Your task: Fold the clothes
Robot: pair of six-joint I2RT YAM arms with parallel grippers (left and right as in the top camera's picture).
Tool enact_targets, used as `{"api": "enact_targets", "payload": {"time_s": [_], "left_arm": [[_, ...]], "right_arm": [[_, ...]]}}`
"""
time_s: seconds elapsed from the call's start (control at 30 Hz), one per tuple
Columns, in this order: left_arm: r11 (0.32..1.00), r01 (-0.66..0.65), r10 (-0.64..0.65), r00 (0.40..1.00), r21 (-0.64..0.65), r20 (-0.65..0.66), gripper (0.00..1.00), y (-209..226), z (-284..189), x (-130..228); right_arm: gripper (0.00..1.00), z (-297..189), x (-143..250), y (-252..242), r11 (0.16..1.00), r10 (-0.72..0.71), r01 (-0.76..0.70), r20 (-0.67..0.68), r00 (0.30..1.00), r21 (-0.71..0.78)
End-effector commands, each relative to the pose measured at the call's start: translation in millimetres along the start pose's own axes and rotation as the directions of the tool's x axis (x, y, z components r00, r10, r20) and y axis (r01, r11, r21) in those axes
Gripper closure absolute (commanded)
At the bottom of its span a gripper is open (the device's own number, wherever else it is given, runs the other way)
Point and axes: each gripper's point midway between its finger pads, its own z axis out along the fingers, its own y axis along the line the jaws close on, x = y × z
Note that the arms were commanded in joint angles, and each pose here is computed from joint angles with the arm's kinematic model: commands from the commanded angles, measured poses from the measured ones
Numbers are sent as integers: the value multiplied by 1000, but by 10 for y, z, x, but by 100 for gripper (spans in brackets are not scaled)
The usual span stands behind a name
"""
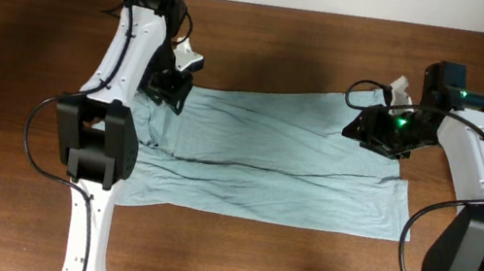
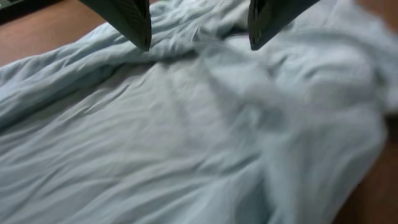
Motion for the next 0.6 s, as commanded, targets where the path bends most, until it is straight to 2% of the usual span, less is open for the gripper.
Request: {"api": "enact_targets", "payload": {"time_s": [0.0,0.07,0.17,0.3,0.33,0.43,0.5,0.57], "left_arm": [[979,135,-118,986,-153,113,55,256,-479,-26],[969,171,-126,964,-179,234,55,292,-960,66],[926,301,-179,881,-227,438,53,344,-1846,550],[895,405,-240,790,-185,565,44,332,-2346,1146],[917,381,-247,773,-116,584,40,297,-2328,1148],[974,220,-147,799,-56,583,25,260,-2088,890],[985,170,-124,821,-31,558,19,350,-1721,648],[987,161,-134,835,-5,535,18,420,-1440,497]], "right_arm": [[45,-69,-54,27,1000,-22,22,27,999,-6],[45,-69,-49,27,1000,-20,20,25,999,-6],[45,-70,-33,27,1000,-16,16,20,1000,-6],[45,-69,13,23,1000,-5,5,2,1000,-5],[45,-70,16,24,1000,-4,4,1,1000,-5],[45,-70,6,24,1000,-6,6,4,1000,-5],[45,-70,6,24,1000,-6,6,4,1000,-5],[45,-70,6,25,1000,-6,6,4,1000,-5]]}}
